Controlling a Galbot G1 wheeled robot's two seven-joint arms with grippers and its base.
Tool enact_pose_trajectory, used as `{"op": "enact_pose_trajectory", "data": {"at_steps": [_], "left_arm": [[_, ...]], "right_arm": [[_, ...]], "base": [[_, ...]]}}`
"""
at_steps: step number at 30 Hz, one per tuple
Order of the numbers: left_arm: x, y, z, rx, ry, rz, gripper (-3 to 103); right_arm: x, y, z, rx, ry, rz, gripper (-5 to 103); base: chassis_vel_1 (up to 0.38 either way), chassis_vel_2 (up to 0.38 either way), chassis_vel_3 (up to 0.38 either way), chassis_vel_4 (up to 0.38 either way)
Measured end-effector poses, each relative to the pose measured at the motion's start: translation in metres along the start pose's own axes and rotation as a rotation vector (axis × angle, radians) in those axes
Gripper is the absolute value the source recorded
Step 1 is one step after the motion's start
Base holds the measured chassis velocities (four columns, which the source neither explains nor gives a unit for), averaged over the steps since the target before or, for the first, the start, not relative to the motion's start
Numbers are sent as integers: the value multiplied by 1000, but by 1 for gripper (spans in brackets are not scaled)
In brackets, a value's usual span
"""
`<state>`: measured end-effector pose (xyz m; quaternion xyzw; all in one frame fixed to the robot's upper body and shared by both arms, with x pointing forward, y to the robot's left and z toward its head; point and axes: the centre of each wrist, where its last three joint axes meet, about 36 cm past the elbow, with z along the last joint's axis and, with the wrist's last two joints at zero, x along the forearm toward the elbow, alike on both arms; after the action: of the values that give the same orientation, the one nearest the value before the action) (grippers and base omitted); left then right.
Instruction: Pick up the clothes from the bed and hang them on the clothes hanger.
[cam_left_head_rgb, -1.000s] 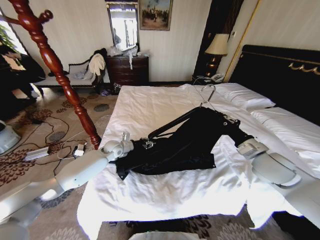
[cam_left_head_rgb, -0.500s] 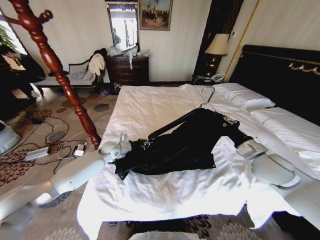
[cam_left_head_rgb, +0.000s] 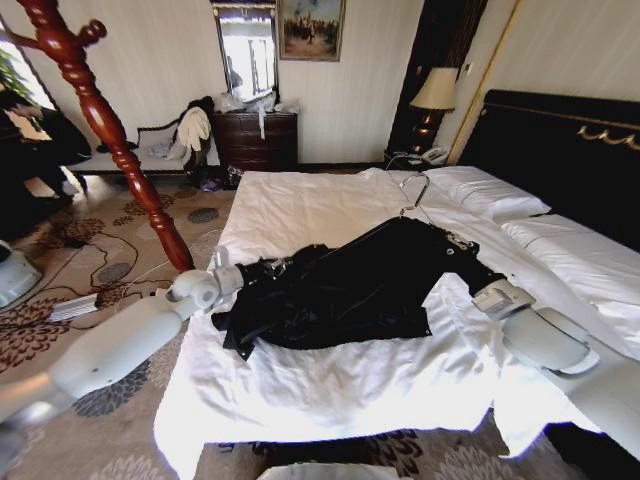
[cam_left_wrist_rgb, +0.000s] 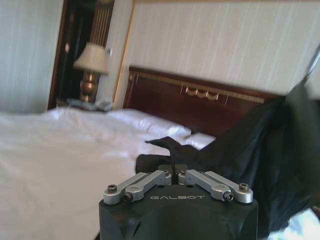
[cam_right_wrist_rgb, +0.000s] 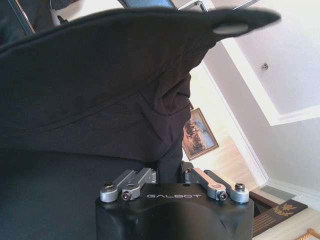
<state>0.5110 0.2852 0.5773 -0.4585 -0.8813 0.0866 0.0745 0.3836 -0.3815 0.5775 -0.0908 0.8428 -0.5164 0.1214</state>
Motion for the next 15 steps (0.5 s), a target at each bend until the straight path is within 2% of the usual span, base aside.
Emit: {"op": "enact_pose_trajectory", "data": {"at_steps": [4, 10, 15], "left_arm": [[19, -10, -17, -18, -26, -4, 0], [50, -17, -26, -59, -16, -51, 0], [58, -28, -36, -73, -37, -67, 0]], "right_arm": [[-2, -1, 3, 10, 12, -2, 19], [-3, -2, 7, 21, 25, -7, 19], [-3, -2, 9, 24, 58, 0, 19]], "base": [[0, 0, 0, 0], [0, 0, 0, 0], [0, 0, 0, 0]]}}
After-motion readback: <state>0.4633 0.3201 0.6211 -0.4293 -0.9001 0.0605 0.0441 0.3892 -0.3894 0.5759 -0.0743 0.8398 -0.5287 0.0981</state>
